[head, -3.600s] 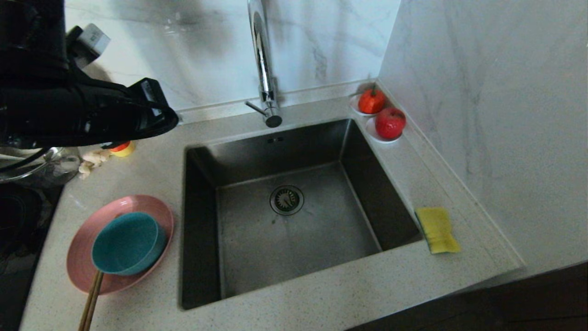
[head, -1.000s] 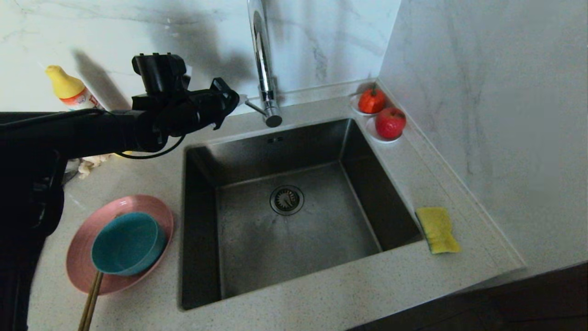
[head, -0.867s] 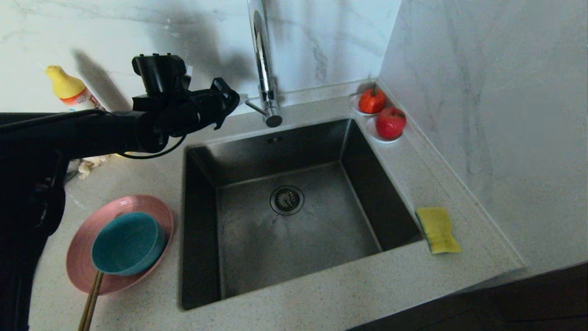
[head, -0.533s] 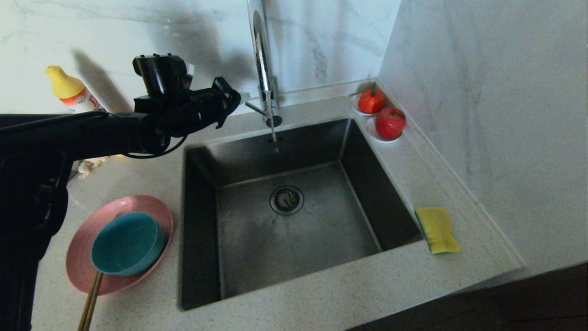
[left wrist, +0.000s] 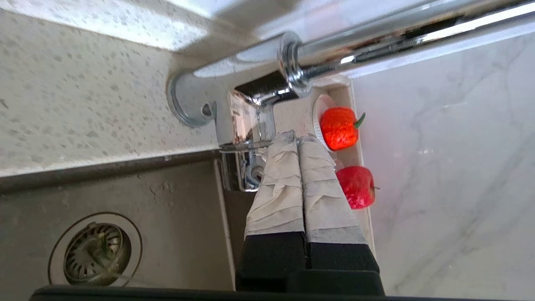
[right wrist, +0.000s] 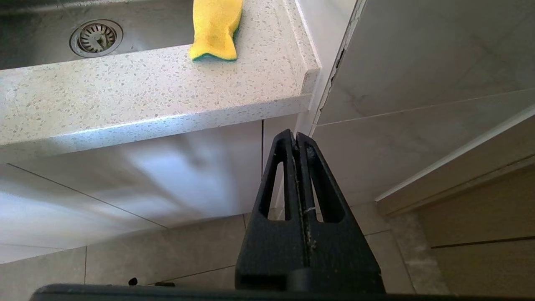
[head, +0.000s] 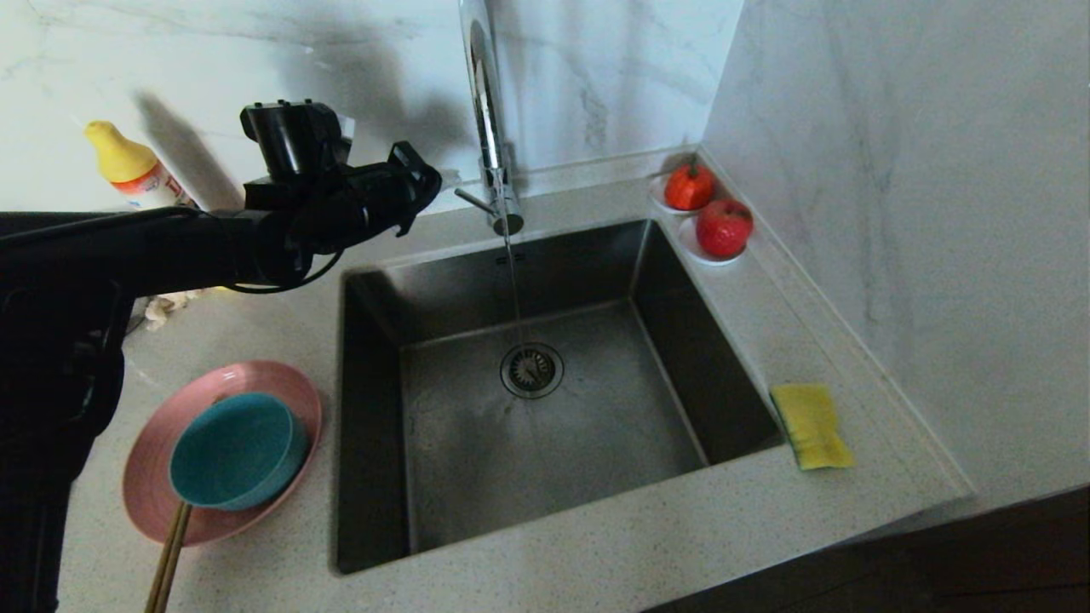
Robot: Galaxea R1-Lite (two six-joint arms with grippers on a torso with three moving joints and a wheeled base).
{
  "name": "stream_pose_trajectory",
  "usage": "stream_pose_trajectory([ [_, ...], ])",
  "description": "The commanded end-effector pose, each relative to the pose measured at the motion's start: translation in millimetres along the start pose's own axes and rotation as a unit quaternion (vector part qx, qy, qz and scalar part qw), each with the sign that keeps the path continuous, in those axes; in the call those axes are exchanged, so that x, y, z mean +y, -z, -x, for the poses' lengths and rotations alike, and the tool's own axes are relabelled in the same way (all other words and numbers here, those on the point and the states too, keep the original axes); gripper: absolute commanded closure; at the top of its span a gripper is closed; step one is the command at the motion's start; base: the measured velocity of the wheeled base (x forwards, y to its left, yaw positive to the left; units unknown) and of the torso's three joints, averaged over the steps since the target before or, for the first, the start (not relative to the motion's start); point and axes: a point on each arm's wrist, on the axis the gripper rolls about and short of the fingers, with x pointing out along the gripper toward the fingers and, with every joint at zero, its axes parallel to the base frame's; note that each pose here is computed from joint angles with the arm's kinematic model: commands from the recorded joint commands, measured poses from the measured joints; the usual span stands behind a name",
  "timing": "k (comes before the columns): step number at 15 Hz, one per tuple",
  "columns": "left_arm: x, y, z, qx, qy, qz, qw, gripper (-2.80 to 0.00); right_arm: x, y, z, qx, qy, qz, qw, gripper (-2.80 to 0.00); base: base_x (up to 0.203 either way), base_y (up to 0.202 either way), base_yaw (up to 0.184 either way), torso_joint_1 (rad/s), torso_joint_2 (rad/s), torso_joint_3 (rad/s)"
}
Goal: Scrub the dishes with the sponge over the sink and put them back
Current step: Turn on the faucet
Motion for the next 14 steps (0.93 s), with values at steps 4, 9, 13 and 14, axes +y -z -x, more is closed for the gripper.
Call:
stream_pose_trajectory([
  [4,1.0,5,-3,0.007,0.000,0.005,1.0000,0.00,0,0,0,0.001,0.000,-0.001,1.000,0.00,0.000,0.000,0.000,0.000,0.00,0.000],
  [9,-0.9,8,-4,0.012,0.000,0.006,0.9999,0.00,0,0,0,0.001,0.000,0.000,1.000,0.00,0.000,0.000,0.000,0.000,0.00,0.000],
  [13,-1.1,16,-6,0.020,-0.002,0.009,0.9997,0.00,0,0,0,0.001,0.000,-0.001,1.000,0.00,0.000,0.000,0.000,0.000,0.00,0.000],
  [14,-1.7,15,-5,0.020,-0.002,0.009,0.9998,0.00,0,0,0,0.000,0.000,-0.001,1.000,0.00,0.000,0.000,0.000,0.000,0.00,0.000],
])
